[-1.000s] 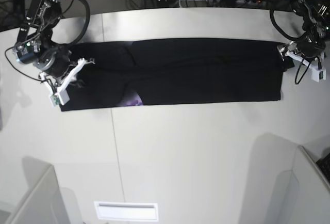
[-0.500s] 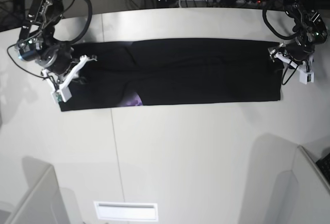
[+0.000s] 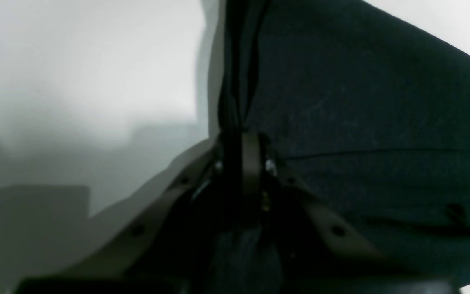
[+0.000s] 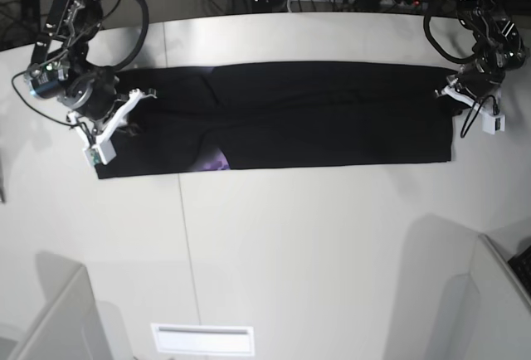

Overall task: Fold the T-shirt properly
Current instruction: 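Grasp the strip's end with the left gripper and lift it, then carry the held strip end toward the right gripper, folding it inward, then release the folded end and move the left gripper back to its side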

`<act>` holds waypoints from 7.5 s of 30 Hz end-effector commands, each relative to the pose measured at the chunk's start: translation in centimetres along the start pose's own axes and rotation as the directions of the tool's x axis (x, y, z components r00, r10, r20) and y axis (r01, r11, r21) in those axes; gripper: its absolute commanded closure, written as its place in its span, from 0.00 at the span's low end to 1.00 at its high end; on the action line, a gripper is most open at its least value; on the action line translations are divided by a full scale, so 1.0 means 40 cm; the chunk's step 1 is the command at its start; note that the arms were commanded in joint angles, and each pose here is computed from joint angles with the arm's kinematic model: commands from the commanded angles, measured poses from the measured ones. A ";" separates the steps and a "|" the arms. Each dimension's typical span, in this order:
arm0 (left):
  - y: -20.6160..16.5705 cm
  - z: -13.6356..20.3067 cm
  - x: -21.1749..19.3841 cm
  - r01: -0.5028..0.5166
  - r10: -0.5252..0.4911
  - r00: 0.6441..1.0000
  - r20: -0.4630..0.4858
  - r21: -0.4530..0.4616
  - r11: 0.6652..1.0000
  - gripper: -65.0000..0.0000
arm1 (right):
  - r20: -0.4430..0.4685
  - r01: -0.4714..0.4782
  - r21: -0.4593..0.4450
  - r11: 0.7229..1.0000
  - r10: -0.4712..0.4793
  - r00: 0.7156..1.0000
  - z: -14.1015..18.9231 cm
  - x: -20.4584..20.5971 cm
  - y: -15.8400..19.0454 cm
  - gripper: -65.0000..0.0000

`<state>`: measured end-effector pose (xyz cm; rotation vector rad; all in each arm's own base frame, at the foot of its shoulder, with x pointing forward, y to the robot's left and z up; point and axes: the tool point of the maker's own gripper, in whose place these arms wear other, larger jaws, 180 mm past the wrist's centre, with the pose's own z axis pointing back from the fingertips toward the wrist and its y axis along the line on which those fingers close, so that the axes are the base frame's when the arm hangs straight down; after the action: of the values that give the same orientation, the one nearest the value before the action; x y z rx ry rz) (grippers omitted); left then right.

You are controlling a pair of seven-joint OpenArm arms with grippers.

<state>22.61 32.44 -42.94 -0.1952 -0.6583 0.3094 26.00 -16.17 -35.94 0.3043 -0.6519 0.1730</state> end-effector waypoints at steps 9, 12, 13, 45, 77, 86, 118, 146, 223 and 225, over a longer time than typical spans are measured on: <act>0.070 0.039 0.040 0.058 -0.056 0.998 -0.027 0.083 0.995 1.00 | 0.048 -0.014 -0.004 1.000 0.014 0.999 0.014 0.034 -0.005 1.00; 0.097 0.077 0.087 0.052 -0.060 0.996 0.060 0.125 0.991 1.00 | 0.045 -0.013 -0.004 1.000 0.013 0.999 0.014 0.031 -0.005 1.00; 0.093 0.085 0.104 0.067 -0.077 0.994 0.079 0.130 0.989 1.00 | 0.045 -0.013 -0.004 1.000 0.013 0.999 0.014 0.031 -0.005 1.00; -0.354 0.111 0.019 0.338 -0.319 0.937 0.144 -0.128 0.933 1.00 | 0.047 -0.002 0.006 1.000 0.002 0.999 0.009 0.029 0.005 1.00; -0.668 0.026 -0.073 0.220 -0.208 0.975 0.074 -0.398 0.891 1.00 | 0.045 -0.001 0.006 1.000 0.001 0.999 0.009 0.028 0.005 1.00; -0.693 0.026 -0.087 0.223 -0.215 0.974 0.066 -0.422 0.879 1.00 | 0.045 -0.001 0.006 1.000 0.001 0.999 0.009 0.028 0.005 1.00; -0.756 0.030 -0.113 0.228 -0.231 0.972 0.054 -0.478 0.848 1.00 | 0.047 -0.004 0.006 1.000 0.004 0.999 0.006 0.034 0.004 1.00; -0.942 0.072 -0.153 0.340 -0.357 0.928 0.105 -0.630 0.699 0.25 | 0.042 0.000 0.005 1.000 0.000 0.999 0.007 0.027 0.002 1.00; -0.264 0.191 -0.045 0.071 -0.056 0.992 0.117 -0.131 0.989 1.00 | -0.036 -0.015 -0.017 1.000 0.014 0.999 0.013 0.065 -0.024 0.64; -0.192 0.222 -0.025 0.081 -0.071 0.986 0.149 -0.061 0.995 1.00 | -0.031 0.031 -0.035 0.999 -0.033 0.999 0.014 0.067 -0.058 0.37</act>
<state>17.47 25.85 -35.38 -0.2007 -0.7851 0.2447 27.75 -17.69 -35.24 0.2984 -0.5865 0.1310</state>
